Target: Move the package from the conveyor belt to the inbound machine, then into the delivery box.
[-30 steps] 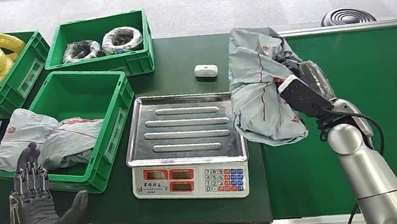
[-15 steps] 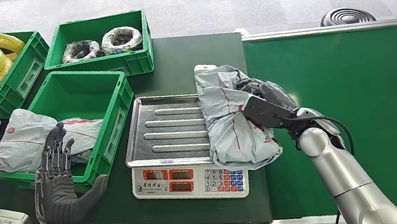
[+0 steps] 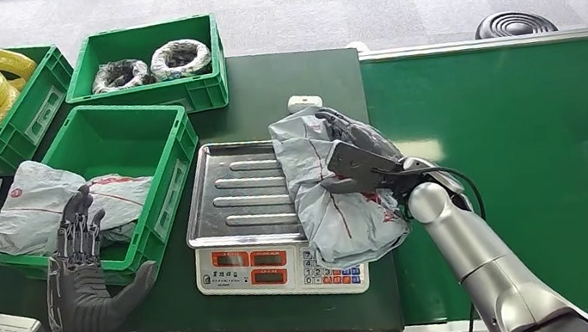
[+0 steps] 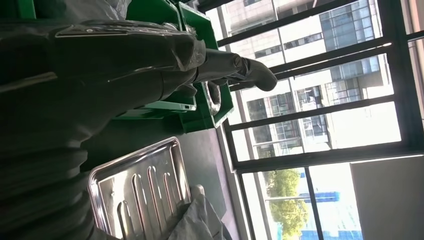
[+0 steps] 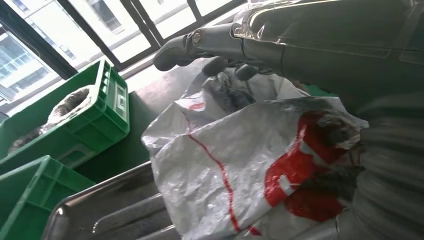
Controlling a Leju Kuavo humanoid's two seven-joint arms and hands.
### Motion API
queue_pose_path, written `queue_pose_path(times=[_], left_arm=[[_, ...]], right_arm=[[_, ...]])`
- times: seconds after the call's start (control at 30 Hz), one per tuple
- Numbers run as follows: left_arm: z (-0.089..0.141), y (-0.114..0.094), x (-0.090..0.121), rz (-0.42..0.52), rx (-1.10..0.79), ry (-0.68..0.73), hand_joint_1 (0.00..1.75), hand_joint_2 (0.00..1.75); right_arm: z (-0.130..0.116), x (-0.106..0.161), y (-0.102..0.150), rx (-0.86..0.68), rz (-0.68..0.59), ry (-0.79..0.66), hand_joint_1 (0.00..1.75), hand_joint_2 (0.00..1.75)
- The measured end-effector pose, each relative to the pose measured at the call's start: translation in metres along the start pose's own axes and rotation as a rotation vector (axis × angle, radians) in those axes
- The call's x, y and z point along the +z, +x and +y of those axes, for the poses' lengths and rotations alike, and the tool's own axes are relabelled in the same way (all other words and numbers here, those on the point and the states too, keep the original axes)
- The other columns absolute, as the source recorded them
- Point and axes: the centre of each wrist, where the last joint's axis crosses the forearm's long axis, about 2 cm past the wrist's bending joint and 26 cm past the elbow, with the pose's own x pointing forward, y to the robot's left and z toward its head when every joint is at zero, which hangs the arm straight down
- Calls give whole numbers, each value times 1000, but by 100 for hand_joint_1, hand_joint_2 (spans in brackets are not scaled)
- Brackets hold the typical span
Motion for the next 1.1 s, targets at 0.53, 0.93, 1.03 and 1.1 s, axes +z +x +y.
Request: queue_pose_path(times=[0.53, 0.93, 1.03, 1.1], left_arm=[[-39, 5, -57, 61, -172, -204, 0, 175], [-78, -22, -91, 210, -335, -391, 0, 175], [-85, -28, -93, 243, -359, -437, 0, 175], [-91, -33, -94, 272, -385, -477, 0, 175]], right_arm=[[-8, 18, 23, -26, -131, -376, 0, 175], [-7, 114, 43, 94, -203, -896, 0, 175], [-2, 135, 49, 113, -214, -949, 0, 175], [4, 148, 52, 130, -217, -978, 0, 175]])
